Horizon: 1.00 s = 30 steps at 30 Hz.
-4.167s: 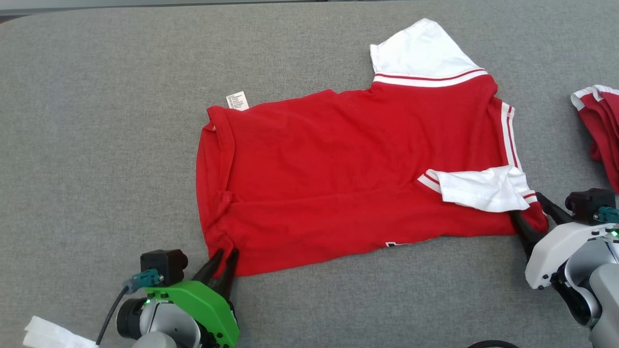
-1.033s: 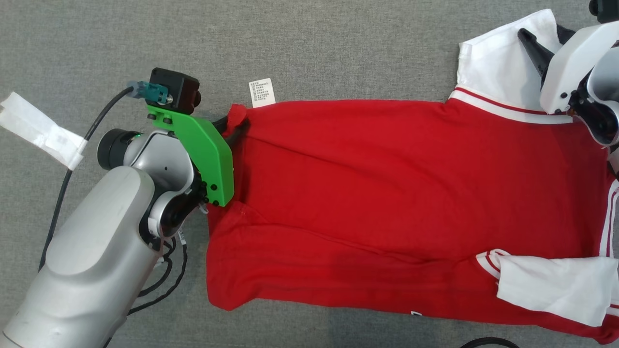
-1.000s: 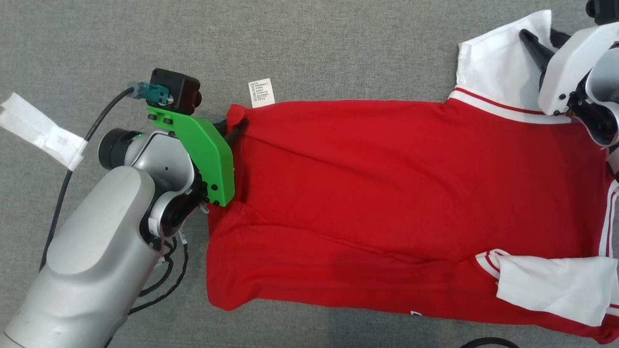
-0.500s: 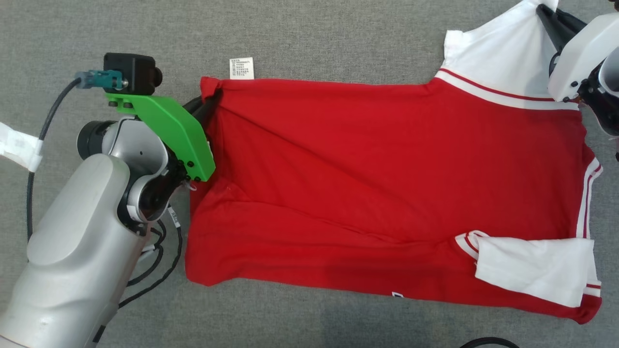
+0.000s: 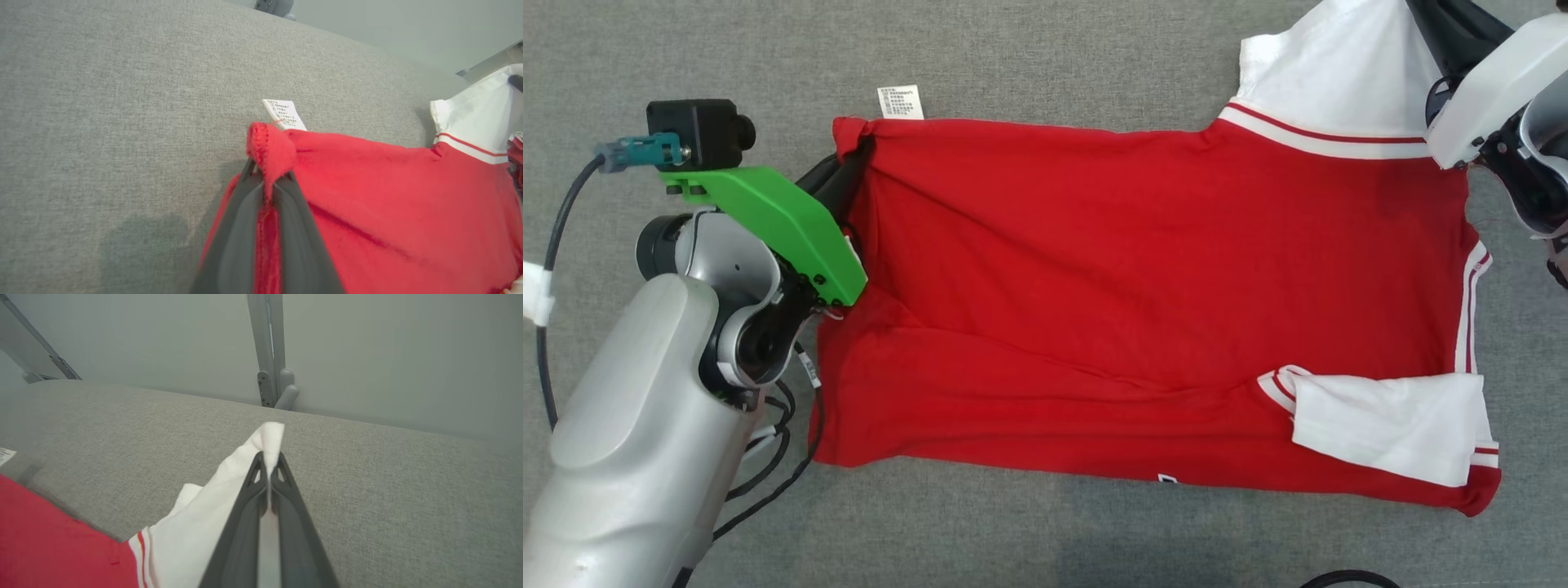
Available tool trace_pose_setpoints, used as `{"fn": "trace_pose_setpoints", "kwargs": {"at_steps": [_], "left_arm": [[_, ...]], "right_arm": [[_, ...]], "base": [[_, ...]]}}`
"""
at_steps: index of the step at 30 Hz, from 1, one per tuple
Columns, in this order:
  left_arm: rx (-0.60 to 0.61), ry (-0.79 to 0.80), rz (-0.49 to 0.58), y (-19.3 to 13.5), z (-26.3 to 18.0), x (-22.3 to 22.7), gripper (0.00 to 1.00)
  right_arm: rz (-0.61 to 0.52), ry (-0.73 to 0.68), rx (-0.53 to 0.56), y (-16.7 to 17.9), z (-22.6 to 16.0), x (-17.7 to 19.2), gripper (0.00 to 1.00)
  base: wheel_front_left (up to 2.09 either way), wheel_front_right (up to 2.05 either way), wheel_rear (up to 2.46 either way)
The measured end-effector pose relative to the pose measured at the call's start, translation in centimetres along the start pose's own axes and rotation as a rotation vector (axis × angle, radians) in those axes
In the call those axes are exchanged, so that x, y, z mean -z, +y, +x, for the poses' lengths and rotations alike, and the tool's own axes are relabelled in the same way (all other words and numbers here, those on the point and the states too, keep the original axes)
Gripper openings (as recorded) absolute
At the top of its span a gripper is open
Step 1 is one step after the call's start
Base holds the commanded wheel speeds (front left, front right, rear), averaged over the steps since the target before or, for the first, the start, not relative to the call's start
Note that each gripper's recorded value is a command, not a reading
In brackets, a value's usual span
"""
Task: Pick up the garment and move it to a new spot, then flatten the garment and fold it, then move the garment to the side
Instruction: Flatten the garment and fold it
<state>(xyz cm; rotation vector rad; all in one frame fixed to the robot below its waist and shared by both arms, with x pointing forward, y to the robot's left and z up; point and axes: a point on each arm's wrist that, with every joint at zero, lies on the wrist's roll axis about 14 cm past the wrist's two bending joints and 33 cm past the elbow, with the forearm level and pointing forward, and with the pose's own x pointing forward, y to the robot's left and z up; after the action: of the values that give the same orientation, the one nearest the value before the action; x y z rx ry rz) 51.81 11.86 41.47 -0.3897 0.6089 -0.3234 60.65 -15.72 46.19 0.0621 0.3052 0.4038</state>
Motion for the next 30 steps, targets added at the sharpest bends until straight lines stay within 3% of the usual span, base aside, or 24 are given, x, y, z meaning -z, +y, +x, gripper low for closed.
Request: {"fn": "trace_pose_setpoints", "kwargs": {"at_steps": [6,9,14,19,30], "left_arm": [[0.051,-0.094,-0.012,-1.4,-0.8,-0.7,0.0],[0.073,-0.154,-0.012,-2.3,-2.6,-0.3,0.0],[0.057,-0.199,-0.024,-2.7,-4.9,1.5,0.0],[0.078,-0.243,-0.108,-4.0,-6.7,3.7,0.0],[0.046,-0.326,-0.155,-2.7,-8.9,4.3,0.0]], "right_arm": [[0.017,-0.068,-0.052,1.0,-2.7,-0.4,0.0],[0.062,-0.099,-0.063,1.3,-5.9,0.3,0.0],[0.136,-0.096,-0.047,1.7,-10.4,2.6,0.0],[0.202,-0.064,-0.016,2.3,-14.2,5.4,0.0],[0.291,-0.117,0.014,4.1,-17.7,6.0,0.0]], "base": [[0.0,0.0,0.0],[0.0,0.0,0.0],[0.0,0.0,0.0],[0.0,0.0,0.0],[0.0,0.0,0.0]]}}
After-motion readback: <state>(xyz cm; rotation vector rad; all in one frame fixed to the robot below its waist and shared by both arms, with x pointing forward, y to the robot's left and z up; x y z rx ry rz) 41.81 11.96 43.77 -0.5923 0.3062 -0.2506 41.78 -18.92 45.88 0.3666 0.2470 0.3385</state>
